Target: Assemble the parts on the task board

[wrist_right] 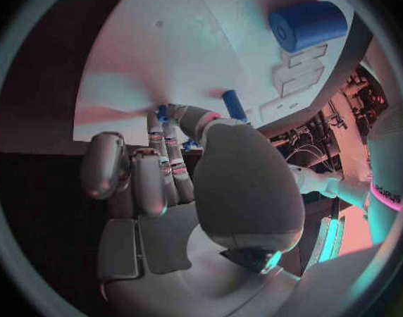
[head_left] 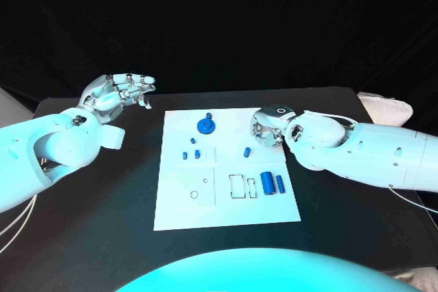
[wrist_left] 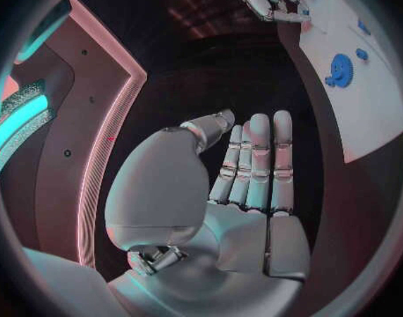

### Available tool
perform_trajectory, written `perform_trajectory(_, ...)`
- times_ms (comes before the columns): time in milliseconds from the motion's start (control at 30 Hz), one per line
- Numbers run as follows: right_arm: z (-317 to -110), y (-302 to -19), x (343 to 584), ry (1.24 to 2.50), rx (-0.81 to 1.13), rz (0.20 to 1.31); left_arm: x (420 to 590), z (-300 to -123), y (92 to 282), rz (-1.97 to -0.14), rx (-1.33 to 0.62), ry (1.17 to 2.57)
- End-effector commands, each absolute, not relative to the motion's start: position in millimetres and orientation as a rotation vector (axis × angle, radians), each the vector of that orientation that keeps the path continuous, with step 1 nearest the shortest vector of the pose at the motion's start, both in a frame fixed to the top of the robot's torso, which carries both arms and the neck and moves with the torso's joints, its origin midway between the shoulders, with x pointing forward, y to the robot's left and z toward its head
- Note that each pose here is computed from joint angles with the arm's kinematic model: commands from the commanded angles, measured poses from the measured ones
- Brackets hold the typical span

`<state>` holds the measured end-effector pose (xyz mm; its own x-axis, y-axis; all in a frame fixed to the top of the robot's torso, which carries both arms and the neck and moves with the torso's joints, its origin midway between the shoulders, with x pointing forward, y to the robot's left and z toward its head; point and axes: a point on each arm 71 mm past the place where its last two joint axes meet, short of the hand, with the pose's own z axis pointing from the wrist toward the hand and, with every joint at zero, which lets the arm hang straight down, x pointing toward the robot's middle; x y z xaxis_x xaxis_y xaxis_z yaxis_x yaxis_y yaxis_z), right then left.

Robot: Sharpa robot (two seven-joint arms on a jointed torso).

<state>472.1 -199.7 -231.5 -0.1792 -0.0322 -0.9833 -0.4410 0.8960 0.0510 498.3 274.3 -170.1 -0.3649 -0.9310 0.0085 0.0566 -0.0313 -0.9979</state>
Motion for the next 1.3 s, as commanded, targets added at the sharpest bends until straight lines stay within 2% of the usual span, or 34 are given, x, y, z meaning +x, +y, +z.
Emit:
perform_trajectory(33,-241.7,-205.4,469.3,1.749,-0.378,0.312,498.2,-169.4,273.0,-1.526,-0.964,1.426)
perform_trajectory(467,-230.9,-203.7,466.7,1.619,-0.310,0.370,498.6,-170.0,273.1,-1.522,-0.962,1.428)
perform_trajectory(800,-223.3,-207.1,464.9,1.603,-0.276,0.390,499.1,-170.6,273.7,-1.520,-0.962,1.427)
perform_trajectory(1100,-207.1,-209.2,460.3,1.604,-0.251,0.422,499.9,-171.1,274.6,-1.518,-0.964,1.426)
perform_trajectory(1300,-193.2,-201.4,450.6,1.577,-0.228,0.503,499.9,-171.2,273.5,-1.520,-0.963,1.427)
